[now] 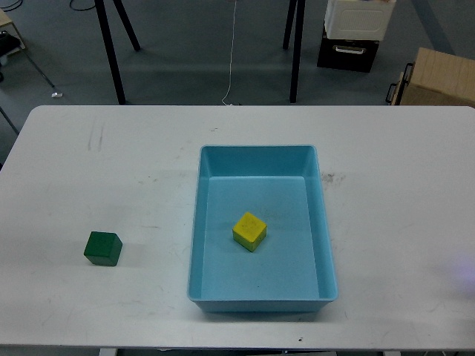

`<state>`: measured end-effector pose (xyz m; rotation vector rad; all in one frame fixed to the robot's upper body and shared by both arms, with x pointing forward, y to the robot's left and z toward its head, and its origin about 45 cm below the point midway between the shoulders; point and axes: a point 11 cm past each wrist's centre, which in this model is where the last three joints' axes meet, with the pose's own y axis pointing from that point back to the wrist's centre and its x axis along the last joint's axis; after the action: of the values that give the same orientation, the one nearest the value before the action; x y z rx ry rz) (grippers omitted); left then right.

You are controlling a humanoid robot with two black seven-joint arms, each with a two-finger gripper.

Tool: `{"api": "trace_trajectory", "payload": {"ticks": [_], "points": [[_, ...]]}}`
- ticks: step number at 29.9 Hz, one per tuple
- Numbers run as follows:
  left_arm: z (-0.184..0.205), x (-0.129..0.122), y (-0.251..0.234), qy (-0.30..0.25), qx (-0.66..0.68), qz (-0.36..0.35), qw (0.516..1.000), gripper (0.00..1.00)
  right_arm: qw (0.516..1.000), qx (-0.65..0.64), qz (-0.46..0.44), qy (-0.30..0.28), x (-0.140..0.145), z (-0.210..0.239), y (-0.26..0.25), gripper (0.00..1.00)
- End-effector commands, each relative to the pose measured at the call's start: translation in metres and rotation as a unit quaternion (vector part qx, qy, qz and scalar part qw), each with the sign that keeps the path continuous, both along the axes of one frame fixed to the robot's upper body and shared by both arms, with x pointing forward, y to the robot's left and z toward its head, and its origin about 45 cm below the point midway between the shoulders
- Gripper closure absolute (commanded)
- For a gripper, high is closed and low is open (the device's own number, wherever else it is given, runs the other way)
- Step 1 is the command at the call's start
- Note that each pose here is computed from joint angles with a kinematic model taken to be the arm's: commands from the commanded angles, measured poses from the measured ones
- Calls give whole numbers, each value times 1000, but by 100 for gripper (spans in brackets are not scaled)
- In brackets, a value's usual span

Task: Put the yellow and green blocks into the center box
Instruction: 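Withdraw the right gripper out of view, then reach the left gripper down onto the green cube and grasp it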

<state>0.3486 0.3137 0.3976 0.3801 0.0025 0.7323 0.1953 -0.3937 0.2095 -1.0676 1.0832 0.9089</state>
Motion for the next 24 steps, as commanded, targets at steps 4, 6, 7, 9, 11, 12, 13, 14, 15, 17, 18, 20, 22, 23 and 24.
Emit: {"api": "trace_trajectory", "payload": {"ticks": [4, 6, 7, 9, 11, 12, 13, 14, 15, 17, 18, 20, 22, 23, 24], "points": [[-31, -1, -20, 24, 173, -69, 982, 0, 999, 16, 40, 5, 9, -7, 26, 0], [-61, -5, -20, 45, 253, -93, 962, 0, 998, 20, 53, 6, 12, -9, 34, 0], [-77, -8, -17, 53, 294, -107, 948, 0, 998, 21, 58, 8, 12, -10, 37, 0], [-103, -17, -9, 65, 361, -135, 920, 0, 998, 23, 62, 10, 13, -11, 40, 0], [-125, -27, 1, 83, 409, -156, 895, 0, 998, 24, 62, 11, 12, -12, 40, 0], [-132, -30, 2, 88, 425, -166, 885, 0, 998, 23, 61, 12, 12, -12, 40, 0], [-138, -32, 3, 91, 440, -178, 876, 0, 998, 23, 61, 12, 11, -12, 39, 0], [-144, -34, 1, 94, 455, -192, 864, 0, 998, 23, 60, 14, 11, -13, 39, 0], [-151, -35, -1, 97, 469, -207, 853, 0, 998, 23, 59, 16, 9, -15, 38, 0], [-165, -36, -5, 107, 494, -233, 831, 0, 998, 23, 57, 17, 8, -15, 38, 0], [-171, -33, -8, 110, 508, -245, 819, 0, 998, 23, 57, 17, 8, -15, 38, 0], [-175, -27, -17, 106, 527, -262, 802, 0, 998, 23, 57, 20, 6, -17, 37, 0], [-175, -16, -30, 93, 538, -273, 792, 0, 998, 23, 56, 24, 5, -18, 36, 0], [-174, -13, -34, 88, 541, -277, 790, 0, 998, 23, 55, 23, 4, -18, 36, 0], [-175, -11, -39, 85, 544, -281, 786, 0, 998, 22, 54, 23, 4, -18, 35, 0]]}}
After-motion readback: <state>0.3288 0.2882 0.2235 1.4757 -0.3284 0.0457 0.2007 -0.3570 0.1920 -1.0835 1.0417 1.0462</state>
